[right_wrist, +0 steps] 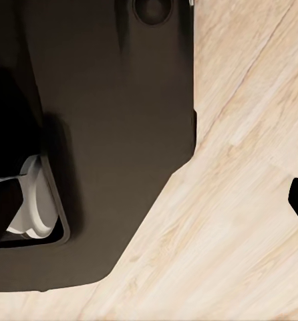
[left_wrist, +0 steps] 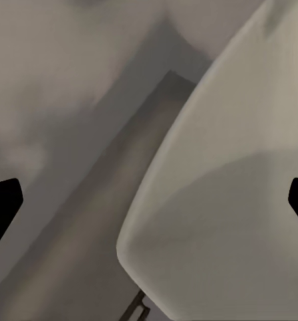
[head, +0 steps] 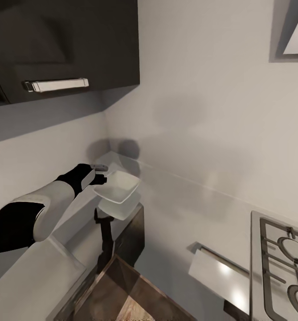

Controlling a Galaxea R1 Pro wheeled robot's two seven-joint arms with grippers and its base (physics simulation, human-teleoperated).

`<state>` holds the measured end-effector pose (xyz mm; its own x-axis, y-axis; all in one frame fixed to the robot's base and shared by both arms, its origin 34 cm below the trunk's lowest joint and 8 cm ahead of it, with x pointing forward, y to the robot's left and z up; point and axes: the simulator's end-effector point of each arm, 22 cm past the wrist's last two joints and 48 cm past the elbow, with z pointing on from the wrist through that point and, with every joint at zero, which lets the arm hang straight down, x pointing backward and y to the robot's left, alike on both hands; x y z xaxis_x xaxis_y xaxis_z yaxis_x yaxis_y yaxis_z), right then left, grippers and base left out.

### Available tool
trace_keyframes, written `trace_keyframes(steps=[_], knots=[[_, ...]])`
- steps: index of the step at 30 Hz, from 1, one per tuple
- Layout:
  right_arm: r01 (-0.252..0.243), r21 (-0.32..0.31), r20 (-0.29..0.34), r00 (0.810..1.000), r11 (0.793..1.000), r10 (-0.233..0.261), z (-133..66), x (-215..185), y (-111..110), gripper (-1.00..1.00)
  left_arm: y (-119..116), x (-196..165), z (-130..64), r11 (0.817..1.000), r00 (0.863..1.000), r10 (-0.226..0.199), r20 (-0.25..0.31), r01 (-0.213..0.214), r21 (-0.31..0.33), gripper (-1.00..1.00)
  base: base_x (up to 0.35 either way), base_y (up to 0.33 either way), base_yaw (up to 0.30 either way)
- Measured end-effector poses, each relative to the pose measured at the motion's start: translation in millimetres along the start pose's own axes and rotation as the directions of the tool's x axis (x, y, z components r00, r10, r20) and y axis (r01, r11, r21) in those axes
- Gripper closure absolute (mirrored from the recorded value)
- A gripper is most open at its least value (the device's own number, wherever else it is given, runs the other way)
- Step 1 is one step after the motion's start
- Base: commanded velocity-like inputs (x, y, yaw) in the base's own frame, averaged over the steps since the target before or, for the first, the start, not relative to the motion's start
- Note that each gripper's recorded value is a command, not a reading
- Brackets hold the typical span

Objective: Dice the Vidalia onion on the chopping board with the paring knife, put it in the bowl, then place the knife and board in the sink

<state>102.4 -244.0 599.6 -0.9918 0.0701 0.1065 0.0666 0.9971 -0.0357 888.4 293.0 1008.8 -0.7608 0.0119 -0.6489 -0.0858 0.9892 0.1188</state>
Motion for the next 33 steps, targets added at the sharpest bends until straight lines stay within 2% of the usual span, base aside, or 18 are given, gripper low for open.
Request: trace_keyframes(steps=[14, 18, 21, 24, 33], knots=[[0.001, 0.0, -0.023, 1.0, 1.0, -0.001, 0.5, 9, 1, -1.0, 2, 12, 13.9, 1.0, 1.0, 0.0, -0.024, 0.0, -0.001, -1.0, 0.0, 0.0, 0.0], [0.001, 0.002, -0.029, 1.0, 1.0, -0.001, 0.6, 11, 0, -1.0, 4, 16, 18.6, 0.999, 0.999, -0.015, -0.032, 0.016, 0.028, -1.0, 0.0, 0.0, 0.0], [0.001, 0.003, -0.033, 0.999, 1.0, -0.001, 0.7, 13, -1, -1.0, 4, 18, 22.0, 0.996, 0.998, -0.045, -0.04, 0.047, 0.071, -1.0, 0.0, 0.0, 0.0], [0.001, 0.003, -0.038, 0.999, 1.0, -0.001, 0.8, 15, -1, -1.0, 6, 21, 25.0, 0.995, 0.997, -0.058, -0.046, 0.061, 0.082, -1.0, 0.0, 0.0, 0.0], [0.002, 0.004, -0.053, 0.999, 1.0, -0.001, 0.9, 21, -1, -1.0, 5, 28, 33.3, 0.994, 0.996, -0.062, -0.061, 0.067, 0.087, -1.0, 0.0, 0.0, 0.0]])
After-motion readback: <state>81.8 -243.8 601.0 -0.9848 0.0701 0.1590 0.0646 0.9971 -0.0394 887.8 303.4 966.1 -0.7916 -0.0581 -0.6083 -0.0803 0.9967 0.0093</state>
